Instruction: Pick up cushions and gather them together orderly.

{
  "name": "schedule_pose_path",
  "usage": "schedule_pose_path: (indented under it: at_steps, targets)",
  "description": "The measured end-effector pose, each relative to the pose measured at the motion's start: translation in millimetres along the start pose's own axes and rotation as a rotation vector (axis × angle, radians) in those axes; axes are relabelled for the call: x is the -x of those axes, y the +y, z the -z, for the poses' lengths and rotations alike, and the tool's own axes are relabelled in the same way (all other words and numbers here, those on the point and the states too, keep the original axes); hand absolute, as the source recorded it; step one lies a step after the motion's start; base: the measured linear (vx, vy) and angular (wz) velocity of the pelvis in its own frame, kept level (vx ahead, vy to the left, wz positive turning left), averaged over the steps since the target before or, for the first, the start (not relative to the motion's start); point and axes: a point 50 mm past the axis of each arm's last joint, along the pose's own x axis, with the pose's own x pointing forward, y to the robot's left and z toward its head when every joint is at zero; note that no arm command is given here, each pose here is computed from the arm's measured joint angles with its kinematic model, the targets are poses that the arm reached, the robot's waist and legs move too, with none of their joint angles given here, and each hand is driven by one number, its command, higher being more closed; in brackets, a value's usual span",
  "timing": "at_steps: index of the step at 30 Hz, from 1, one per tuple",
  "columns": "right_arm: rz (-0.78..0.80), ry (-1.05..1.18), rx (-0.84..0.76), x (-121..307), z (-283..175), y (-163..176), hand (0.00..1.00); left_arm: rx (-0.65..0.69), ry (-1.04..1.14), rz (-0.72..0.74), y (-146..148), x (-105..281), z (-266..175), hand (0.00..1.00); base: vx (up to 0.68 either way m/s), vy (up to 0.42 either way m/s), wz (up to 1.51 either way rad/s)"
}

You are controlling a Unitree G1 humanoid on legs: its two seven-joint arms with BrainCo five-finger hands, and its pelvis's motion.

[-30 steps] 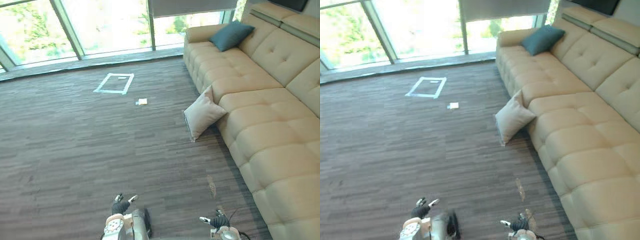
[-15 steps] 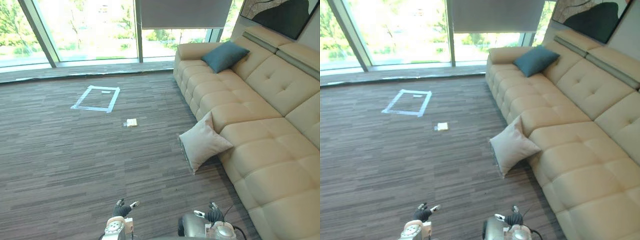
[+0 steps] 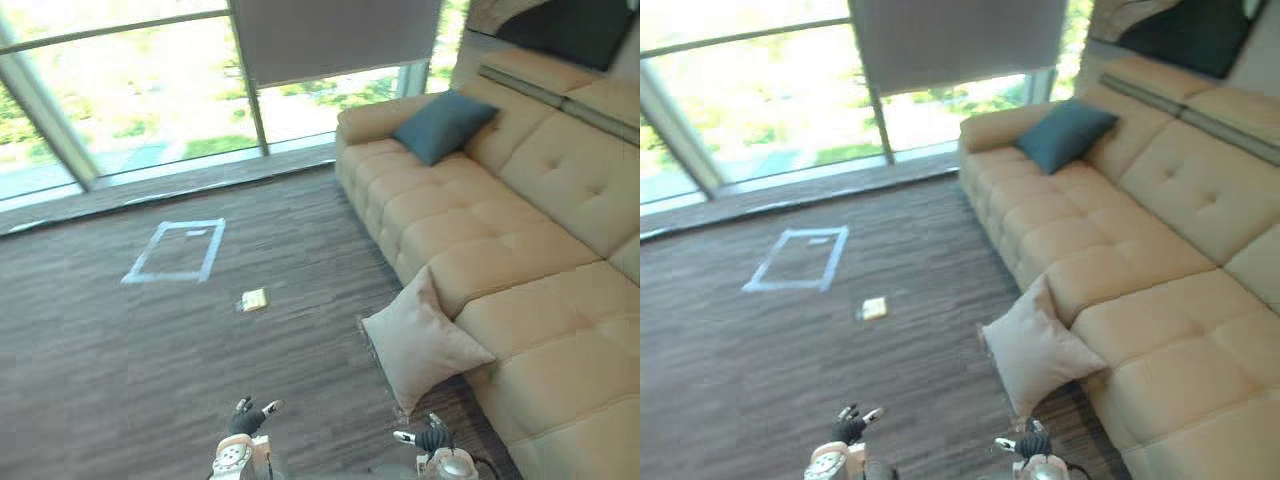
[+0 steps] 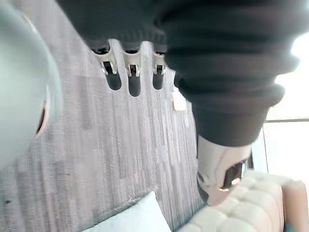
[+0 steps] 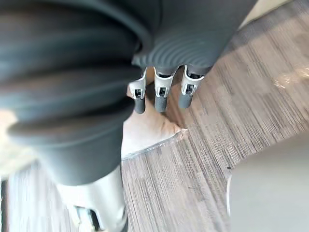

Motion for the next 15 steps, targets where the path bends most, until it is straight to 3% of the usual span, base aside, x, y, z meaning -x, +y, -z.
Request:
schedule_pose_path:
  at_steps: [5, 9, 15]
  targets:
    - [0.004, 0.032, 0.008, 3.0, 11.6, -2.0, 0.00, -0.018, -0.006, 0.014, -2.5, -0.2, 0.0, 0.00, 0.55, 0.390, -1.03]
    - [-0.055, 0.037, 0.003, 8.4, 15.6, 19.8, 0.00, -0.064, 0.006, -0.015, 11.8, -3.7, -0.8, 0.00, 0.46, 0.377, -0.70]
    - [-0.047, -0.013, 0.039, 2.9, 0.1, 14.1, 0.00, -0.079, 0.064, -0.011, 9.3, -3.5, 9.8, 0.00, 0.15, 0.187, -0.99]
